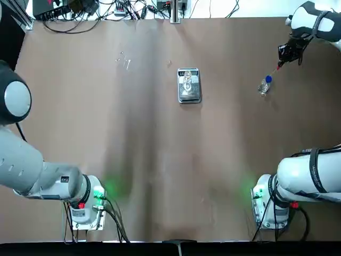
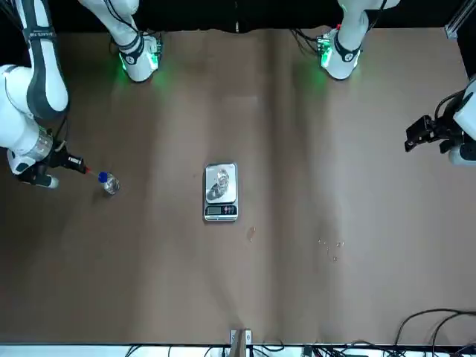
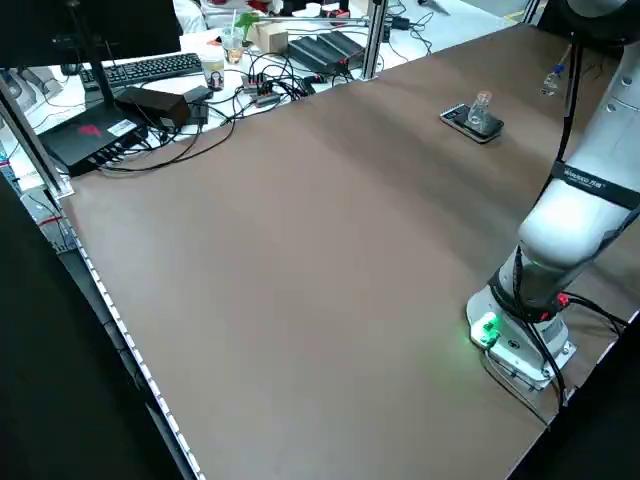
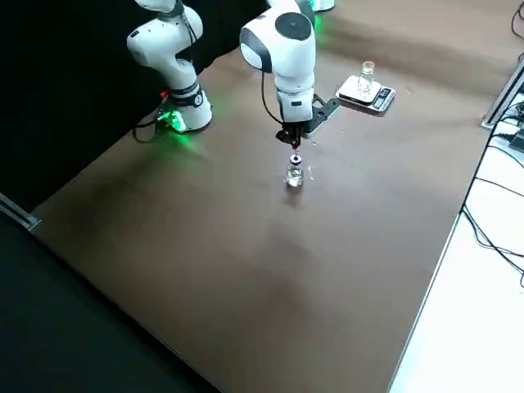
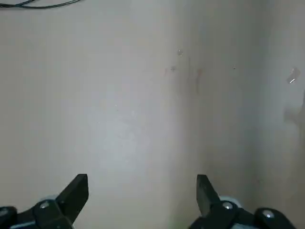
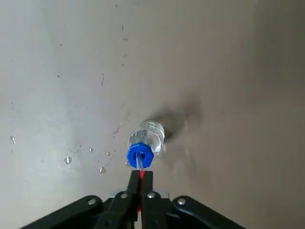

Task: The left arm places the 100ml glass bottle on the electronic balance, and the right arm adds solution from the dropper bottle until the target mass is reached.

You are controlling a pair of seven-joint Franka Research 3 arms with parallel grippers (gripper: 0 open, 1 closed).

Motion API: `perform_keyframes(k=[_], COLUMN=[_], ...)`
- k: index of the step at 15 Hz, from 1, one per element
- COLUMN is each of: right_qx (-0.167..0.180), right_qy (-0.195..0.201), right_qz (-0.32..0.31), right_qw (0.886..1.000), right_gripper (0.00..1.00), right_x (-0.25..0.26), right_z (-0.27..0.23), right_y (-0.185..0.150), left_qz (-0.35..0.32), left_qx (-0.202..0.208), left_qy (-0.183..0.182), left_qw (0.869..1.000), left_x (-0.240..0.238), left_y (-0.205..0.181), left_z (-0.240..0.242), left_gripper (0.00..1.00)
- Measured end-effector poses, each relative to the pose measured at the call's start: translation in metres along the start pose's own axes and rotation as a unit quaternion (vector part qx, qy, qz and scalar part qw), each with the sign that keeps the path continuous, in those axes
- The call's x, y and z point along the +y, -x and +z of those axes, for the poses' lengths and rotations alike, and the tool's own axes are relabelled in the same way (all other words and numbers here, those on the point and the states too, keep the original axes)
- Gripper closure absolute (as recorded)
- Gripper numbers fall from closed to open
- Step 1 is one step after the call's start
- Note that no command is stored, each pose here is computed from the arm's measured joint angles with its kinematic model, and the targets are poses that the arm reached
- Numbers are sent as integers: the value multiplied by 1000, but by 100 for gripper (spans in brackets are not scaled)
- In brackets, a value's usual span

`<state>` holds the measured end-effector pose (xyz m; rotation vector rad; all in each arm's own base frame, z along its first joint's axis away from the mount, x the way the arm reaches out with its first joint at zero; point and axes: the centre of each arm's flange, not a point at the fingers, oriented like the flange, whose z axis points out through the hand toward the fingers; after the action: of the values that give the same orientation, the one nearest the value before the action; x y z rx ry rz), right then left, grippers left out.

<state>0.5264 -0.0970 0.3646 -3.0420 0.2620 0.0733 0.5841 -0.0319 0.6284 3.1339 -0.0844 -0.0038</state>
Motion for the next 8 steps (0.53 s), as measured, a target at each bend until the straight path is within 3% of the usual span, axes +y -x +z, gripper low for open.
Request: perform_keyframes(k=[8], right_qx=[0], right_qy=[0], right_qz=[-6], right_qw=[1000], right_gripper=[96], right_x=[1], right_z=[0], right_y=[0], left_qz=[0], left_qx=[0], left_qy=[0], left_qw=[1000], left_x=[0], left_y=[0], left_z=[0], left_gripper=[0])
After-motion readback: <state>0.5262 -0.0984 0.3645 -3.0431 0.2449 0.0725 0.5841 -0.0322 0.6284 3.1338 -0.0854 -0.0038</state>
